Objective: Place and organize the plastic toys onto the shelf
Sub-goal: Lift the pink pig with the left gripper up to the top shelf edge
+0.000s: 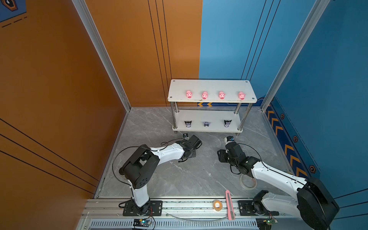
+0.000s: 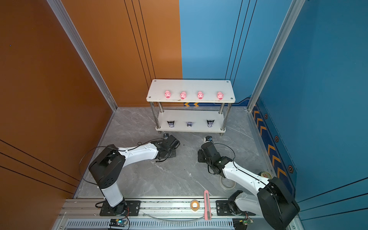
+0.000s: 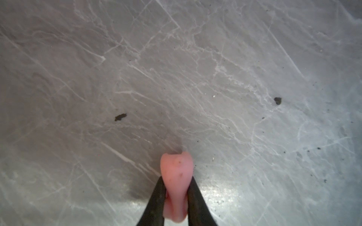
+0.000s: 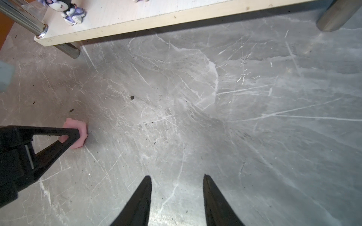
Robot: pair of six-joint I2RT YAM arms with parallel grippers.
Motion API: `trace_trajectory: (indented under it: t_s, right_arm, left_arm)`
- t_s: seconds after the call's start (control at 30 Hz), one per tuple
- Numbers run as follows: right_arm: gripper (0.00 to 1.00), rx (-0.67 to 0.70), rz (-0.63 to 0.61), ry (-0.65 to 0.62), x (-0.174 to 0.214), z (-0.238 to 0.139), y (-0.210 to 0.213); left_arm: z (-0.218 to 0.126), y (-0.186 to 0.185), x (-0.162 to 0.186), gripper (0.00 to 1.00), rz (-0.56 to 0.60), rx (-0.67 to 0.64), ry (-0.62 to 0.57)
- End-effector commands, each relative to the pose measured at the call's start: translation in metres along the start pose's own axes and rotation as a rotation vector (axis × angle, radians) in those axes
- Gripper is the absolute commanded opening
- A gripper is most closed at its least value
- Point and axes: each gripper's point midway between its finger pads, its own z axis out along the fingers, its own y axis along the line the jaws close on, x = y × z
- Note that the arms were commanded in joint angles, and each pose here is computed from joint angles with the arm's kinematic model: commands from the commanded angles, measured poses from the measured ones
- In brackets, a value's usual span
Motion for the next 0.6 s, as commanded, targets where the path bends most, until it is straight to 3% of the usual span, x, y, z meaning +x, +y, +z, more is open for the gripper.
trace_trajectory:
  t_s: [0.0,0.23,0.37,0.57]
  right_arm:
    - [0.45,0.009,-0.015,0.028,0.008,0.005,-0.005]
    - [0.45,0.001,-0.009,0.052,0.014,0.014,-0.006]
    - [0.44,-0.01,-0.008,0.078,0.02,0.021,-0.005]
    - [0.42,-0.029,-0.003,0.105,0.027,0.025,-0.003]
  left_arm:
    - [-0.023,0.003,-0.009,0.19,0.032,0.003,0.003]
    - [-0.119,0.02,-0.053,0.19,0.13,0.009,-0.12]
    - [-0.191,0.032,-0.092,0.21,0.203,0.011,-0.221]
    - [-0.264,0.047,-0.153,0.21,0.242,-0.009,-0.335]
